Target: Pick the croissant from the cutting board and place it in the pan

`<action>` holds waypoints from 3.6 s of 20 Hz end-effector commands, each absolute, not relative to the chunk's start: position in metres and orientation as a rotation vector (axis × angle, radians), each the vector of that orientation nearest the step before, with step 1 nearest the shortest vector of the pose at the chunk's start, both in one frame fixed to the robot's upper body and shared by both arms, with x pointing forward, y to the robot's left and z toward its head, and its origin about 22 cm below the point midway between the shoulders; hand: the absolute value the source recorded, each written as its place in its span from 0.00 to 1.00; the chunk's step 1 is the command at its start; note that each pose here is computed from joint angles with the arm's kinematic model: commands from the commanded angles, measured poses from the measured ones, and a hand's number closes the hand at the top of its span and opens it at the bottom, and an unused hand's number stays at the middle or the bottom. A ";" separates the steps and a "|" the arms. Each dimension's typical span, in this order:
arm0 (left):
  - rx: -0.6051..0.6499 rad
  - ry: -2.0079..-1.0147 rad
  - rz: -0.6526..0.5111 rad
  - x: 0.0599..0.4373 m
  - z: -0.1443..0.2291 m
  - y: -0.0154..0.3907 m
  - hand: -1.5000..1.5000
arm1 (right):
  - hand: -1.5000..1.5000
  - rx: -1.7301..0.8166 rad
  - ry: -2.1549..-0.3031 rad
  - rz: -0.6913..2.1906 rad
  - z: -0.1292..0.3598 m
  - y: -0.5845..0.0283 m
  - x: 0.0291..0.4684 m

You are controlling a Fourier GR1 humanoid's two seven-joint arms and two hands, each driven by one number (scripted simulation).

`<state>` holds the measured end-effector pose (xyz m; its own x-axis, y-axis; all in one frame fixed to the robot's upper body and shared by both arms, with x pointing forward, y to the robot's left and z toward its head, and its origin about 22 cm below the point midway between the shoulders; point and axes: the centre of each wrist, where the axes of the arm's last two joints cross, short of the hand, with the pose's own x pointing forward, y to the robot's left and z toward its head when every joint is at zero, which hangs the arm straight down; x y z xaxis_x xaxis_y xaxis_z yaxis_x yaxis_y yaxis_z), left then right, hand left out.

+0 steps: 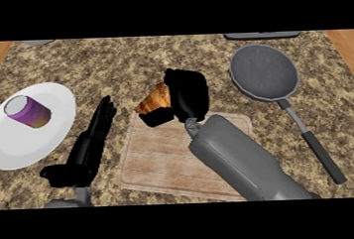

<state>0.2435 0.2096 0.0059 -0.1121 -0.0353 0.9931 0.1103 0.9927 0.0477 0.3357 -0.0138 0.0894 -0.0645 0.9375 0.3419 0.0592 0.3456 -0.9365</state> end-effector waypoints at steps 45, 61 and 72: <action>-0.131 -1.718 -0.186 0.246 0.011 0.193 0.50 | 0.00 -0.932 -1.225 0.331 0.052 -0.305 0.428; -0.078 -1.697 -0.139 0.250 0.006 0.185 0.50 | 0.00 -0.735 -1.579 -0.125 0.058 -0.335 0.423; -0.045 -1.689 -0.143 0.237 0.012 0.205 0.50 | 0.00 -0.384 -1.663 -0.027 0.008 -0.394 0.364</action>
<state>0.2409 0.1996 0.0059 -0.1275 -0.0374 0.9911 0.1129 0.9922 0.0520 0.3834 -0.3827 0.0262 -0.0545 0.2699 0.9613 0.3351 0.9119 -0.2371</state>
